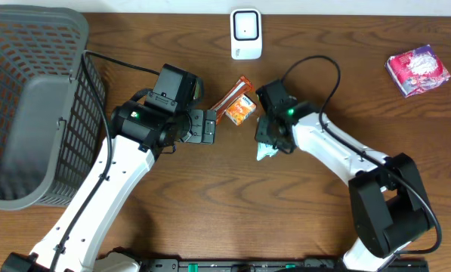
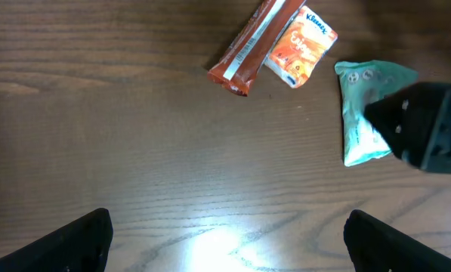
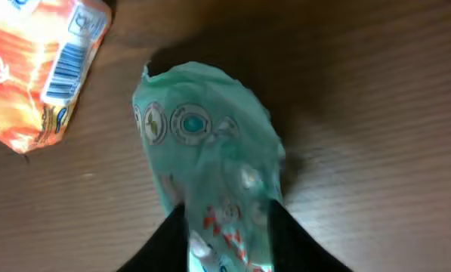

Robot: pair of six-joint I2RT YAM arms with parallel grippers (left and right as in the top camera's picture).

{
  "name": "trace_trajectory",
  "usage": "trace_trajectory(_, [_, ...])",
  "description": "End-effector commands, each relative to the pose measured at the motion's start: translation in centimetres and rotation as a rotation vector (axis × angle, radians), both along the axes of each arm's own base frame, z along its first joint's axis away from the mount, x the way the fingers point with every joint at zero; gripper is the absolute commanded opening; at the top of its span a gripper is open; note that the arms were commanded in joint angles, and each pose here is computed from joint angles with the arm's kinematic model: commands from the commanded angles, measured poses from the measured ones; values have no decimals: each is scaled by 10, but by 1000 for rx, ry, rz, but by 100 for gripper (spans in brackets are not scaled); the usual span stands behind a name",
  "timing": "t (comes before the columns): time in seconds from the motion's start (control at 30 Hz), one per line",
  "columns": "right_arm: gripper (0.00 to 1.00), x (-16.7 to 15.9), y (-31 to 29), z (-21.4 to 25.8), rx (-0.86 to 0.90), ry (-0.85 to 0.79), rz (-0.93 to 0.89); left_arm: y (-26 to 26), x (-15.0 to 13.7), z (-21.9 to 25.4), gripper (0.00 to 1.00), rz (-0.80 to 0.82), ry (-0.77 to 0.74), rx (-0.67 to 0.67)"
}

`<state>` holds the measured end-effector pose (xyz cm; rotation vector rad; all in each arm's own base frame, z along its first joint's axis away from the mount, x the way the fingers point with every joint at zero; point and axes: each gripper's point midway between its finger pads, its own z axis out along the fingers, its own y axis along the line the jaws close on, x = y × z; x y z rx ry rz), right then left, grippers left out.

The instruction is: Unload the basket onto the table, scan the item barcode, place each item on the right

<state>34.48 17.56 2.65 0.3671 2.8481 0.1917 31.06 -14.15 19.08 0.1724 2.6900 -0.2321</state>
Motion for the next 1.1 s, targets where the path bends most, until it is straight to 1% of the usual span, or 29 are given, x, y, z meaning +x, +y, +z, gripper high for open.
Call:
trace_trajectory(0.0, [23, -10, -5, -16, -26, 13, 14, 1, 0, 0, 98, 0, 5, -1])
trace_trajectory(0.13, [22, -10, -3, -16, -18, 11, 28, 1, 0, 0, 98, 0, 5, -1])
trace_trajectory(0.17, [25, -10, -2, -16, -11, 11, 30, 1, 0, 0, 98, 0, 4, -2])
trace_trajectory(0.2, [37, -9, -1, -16, -6, 9, 31, 1, 0, 0, 98, 0, 4, -2])
trace_trajectory(0.23, [43, -9, -1, -16, -6, 9, 31, 1, 0, 0, 98, 0, 4, -2])
trace_trajectory(0.33, [44, -11, -2, -17, -12, 17, 32, 1, 0, 0, 98, 0, 4, -2])
trace_trajectory(0.43, [41, -14, -5, -21, -24, 21, 45, 1, 0, 0, 98, 0, 4, -2])
trace_trajectory(0.5, [35, -17, -4, -25, -20, 22, 48, 1, 0, 0, 98, 0, 5, -1])
trace_trajectory(0.6, [11, -18, -3, -26, -13, 23, 53, 1, 0, 0, 98, 0, 4, -2])
trace_trajectory(0.63, [1, -19, -1, -26, -6, 26, 56, 1, 0, 0, 98, 0, 4, -2])
trace_trajectory(0.7, [1, -18, 5, -24, 29, 27, 63, 1, 0, 0, 98, 0, 5, -1])
trace_trajectory(0.8, [1, -1, 15, 0, 121, -16, 58, 1, 0, 0, 98, 0, 4, -2])
trace_trajectory(0.9, [1, 28, 19, 40, 209, -116, 54, 1, 0, 0, 98, 0, 4, -2])
trace_trajectory(0.97, [1, 53, 18, 78, 280, -213, 64, 1, 0, 0, 98, 0, 4, -2])
trace_trajectory(1.07, [1, 71, 12, 108, 342, -268, 53, 1, 0, 0, 98, 0, 4, -2])
